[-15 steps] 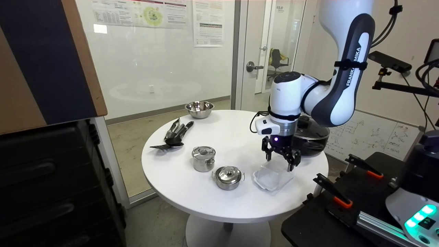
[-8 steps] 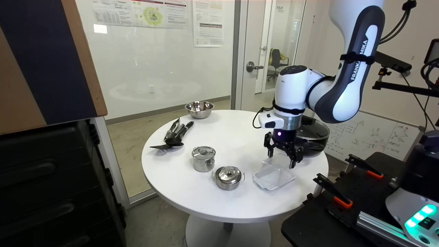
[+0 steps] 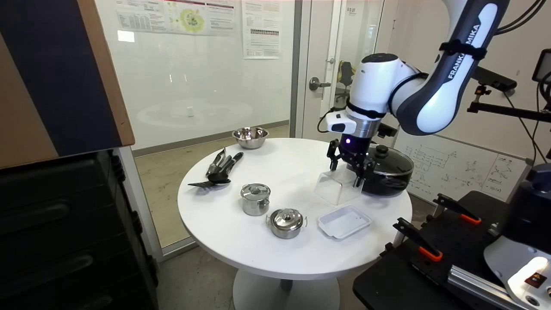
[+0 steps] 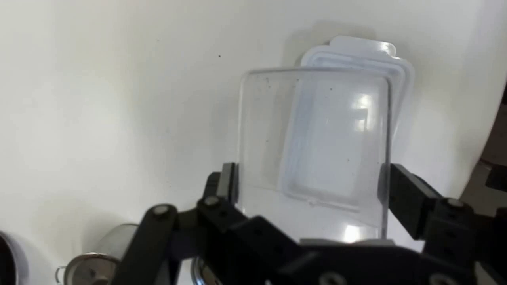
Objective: Pick up the plastic container from the table and move it forward.
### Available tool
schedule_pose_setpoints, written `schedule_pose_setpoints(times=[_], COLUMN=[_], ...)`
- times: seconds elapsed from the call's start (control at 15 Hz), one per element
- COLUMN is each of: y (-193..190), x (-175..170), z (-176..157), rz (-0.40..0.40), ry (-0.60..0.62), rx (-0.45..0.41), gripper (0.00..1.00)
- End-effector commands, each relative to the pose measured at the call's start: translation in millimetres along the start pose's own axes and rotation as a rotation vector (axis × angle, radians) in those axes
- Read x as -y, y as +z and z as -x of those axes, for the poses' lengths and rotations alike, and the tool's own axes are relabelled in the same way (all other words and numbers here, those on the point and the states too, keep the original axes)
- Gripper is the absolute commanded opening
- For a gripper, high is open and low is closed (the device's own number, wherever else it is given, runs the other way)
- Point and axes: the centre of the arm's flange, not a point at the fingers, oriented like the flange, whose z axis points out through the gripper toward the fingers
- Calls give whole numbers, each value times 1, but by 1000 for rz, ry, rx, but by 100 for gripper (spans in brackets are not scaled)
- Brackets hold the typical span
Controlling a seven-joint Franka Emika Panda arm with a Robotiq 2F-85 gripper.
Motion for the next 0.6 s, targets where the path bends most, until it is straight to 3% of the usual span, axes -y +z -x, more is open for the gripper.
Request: schedule_pose_setpoints(times=[0.0, 0.53], y=[-17, 11], x=[-45, -133], z=[19, 57], rz=[-5, -79], ry=[79, 297], rx=[28, 110], gripper=[64, 64])
